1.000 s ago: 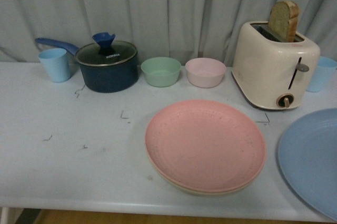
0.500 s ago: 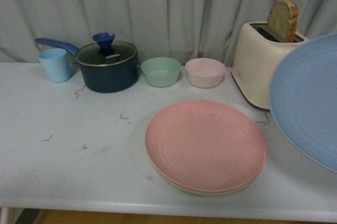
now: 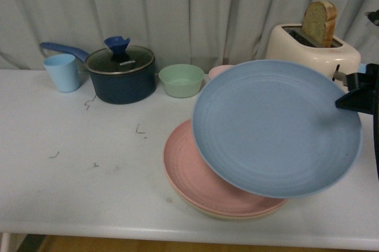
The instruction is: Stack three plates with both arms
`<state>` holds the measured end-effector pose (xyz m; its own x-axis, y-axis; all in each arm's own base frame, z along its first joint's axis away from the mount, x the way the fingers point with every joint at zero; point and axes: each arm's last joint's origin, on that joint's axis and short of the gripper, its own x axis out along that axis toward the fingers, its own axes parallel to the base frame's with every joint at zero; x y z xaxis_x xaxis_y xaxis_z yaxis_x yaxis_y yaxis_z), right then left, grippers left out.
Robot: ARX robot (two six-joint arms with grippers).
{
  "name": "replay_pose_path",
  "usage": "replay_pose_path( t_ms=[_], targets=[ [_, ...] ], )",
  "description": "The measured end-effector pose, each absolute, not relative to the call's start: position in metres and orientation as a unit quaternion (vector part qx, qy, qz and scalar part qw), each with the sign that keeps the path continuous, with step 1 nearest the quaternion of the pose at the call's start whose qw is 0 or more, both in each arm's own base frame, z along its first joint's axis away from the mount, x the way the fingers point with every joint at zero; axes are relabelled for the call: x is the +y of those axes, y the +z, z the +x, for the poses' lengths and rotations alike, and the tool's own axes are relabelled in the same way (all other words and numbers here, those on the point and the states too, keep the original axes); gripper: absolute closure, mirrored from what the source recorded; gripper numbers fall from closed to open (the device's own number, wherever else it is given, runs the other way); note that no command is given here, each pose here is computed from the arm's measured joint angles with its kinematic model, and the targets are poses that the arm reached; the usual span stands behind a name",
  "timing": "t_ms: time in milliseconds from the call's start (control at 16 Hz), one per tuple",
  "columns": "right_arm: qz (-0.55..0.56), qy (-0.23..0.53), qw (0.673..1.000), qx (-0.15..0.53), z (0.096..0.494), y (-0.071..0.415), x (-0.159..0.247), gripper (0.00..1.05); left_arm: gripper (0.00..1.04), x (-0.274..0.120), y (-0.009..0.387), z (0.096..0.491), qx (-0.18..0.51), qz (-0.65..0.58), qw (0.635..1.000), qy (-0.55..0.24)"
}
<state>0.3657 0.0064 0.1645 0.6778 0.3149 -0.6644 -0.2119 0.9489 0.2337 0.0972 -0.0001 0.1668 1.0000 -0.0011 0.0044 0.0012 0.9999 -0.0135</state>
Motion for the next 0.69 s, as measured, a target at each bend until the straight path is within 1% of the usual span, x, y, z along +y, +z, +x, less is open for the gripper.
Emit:
replay_pose_path(
  t_ms=[250, 500, 688],
  targets=[
    [0.093, 0.156, 0.904, 0.387, 0.376, 0.145, 0.029, 1.02, 0.07, 0.000, 0.167, 0.097, -0.002, -0.007, 1.000, 0.000],
    [0.131, 0.147, 0.891, 0.408, 0.386, 0.113, 0.033, 1.02, 0.07, 0.000, 0.167, 0.097, -0.002, -0.007, 1.000, -0.001],
    [0.150, 0.147, 0.883, 0.419, 0.387, 0.101, 0.039, 1.02, 0.07, 0.000, 0.167, 0.097, -0.002, -0.007, 1.000, -0.001]
  ],
)
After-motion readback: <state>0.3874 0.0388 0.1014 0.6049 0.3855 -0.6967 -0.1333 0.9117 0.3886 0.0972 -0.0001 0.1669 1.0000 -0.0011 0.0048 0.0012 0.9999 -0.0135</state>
